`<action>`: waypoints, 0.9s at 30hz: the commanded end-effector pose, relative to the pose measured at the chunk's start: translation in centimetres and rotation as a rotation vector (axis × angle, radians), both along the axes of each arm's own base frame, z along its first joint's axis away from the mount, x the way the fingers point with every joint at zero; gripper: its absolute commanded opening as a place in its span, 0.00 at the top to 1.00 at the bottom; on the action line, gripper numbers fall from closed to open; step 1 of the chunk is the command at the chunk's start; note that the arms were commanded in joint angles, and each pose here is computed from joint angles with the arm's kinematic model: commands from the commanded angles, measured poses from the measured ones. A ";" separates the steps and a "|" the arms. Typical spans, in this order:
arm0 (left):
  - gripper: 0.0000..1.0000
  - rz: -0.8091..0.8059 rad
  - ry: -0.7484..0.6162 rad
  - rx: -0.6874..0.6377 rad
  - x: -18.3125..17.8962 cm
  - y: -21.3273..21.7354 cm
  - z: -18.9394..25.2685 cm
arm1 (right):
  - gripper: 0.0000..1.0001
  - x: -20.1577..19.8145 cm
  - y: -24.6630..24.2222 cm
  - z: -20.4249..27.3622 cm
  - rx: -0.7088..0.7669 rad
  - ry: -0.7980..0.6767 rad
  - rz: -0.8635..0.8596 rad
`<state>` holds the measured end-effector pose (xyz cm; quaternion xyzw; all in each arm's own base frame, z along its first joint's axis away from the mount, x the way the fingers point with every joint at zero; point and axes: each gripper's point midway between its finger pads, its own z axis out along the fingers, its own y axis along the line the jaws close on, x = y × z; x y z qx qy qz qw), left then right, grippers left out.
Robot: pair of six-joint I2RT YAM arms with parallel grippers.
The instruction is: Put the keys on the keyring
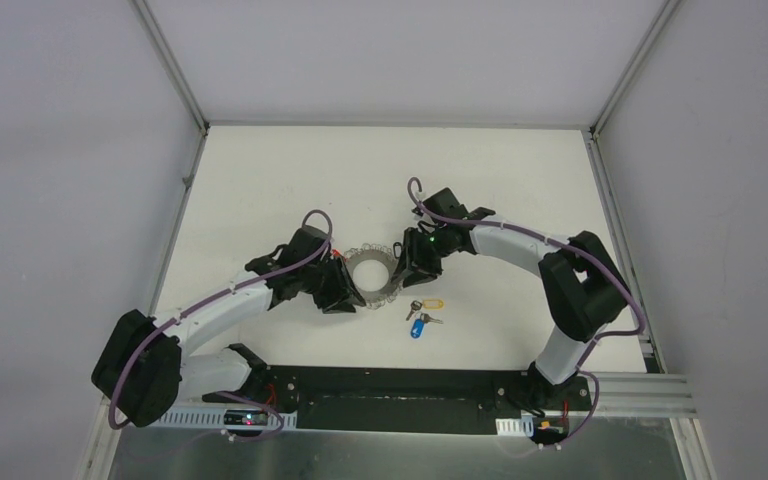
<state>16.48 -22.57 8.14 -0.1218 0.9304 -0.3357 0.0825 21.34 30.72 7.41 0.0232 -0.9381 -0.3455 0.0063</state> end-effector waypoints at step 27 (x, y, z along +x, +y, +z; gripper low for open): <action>0.73 0.095 0.017 0.082 2.0 -1.2 -4.0 | 0.90 1.6 -0.2 -3.2 -0.048 0.014 0.019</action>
